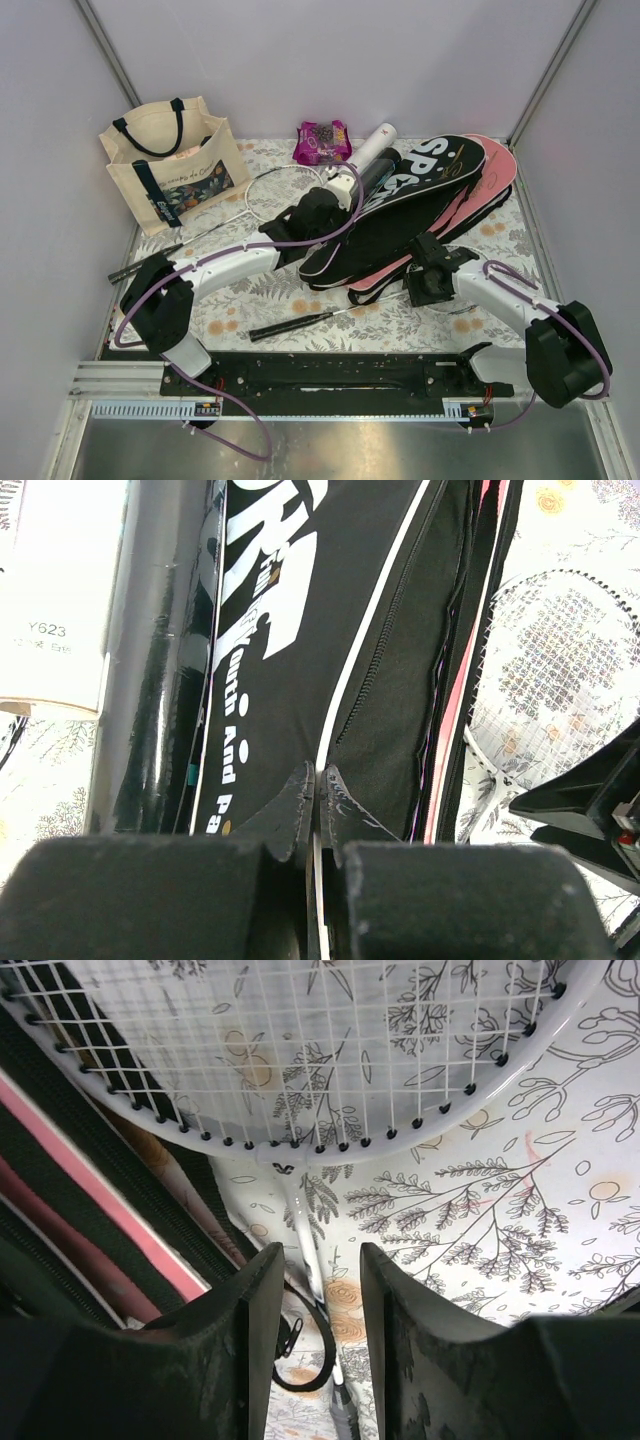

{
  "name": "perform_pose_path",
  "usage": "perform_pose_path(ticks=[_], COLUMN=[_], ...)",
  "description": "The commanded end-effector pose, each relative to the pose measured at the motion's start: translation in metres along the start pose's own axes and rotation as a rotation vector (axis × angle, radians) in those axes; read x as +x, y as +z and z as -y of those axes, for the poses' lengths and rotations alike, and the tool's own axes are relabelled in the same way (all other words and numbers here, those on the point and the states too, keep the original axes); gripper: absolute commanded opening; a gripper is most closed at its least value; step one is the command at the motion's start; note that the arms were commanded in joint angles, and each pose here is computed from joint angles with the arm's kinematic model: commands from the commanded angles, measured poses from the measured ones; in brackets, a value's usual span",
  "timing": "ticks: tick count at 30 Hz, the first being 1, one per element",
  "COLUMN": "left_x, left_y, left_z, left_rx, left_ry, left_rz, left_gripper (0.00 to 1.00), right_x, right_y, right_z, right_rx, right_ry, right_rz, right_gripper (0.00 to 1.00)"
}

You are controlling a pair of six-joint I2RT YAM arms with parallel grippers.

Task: Pack up the badminton gear
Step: Pick up the racket from the center of the board.

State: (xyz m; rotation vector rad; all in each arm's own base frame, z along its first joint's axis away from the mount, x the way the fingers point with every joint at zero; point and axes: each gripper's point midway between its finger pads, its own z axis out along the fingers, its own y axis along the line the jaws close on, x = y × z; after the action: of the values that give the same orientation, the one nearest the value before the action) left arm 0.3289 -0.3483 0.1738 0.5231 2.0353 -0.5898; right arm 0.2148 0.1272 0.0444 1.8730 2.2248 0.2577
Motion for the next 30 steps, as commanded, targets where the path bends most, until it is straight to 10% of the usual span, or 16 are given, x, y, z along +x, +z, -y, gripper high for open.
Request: perform_pose_path(ticks=[1,14,21,30], left_x=[-0.039,-0.038,-0.037,-0.036], left_y=[-0.008,-0.01,-0.011,-0.013], left_z=[0.005,0.003,0.004,0.004], left_rx=[0.009,0.005,0.006,0.011], left_ry=[-0.024,-0.023,-0.024,-0.022], left_rz=[0.109,0.11,0.111,0.111], left_gripper=[0.0,0.0,0.0,0.0], right_x=[0.005,0.015,0.002,-0.043], right_y=[0.001,0.045,0.04,-0.008], right_z=[-0.01,-0.002,0.02,0.028], right_rx=[-0.008,0.077,0.093,-0.038], right_ry=[0.026,0.046,-0.014,-0.158], right_rz=[0.026,0.056,0.088,0.236], right_gripper=[0.45,0.43,0.02,0.0])
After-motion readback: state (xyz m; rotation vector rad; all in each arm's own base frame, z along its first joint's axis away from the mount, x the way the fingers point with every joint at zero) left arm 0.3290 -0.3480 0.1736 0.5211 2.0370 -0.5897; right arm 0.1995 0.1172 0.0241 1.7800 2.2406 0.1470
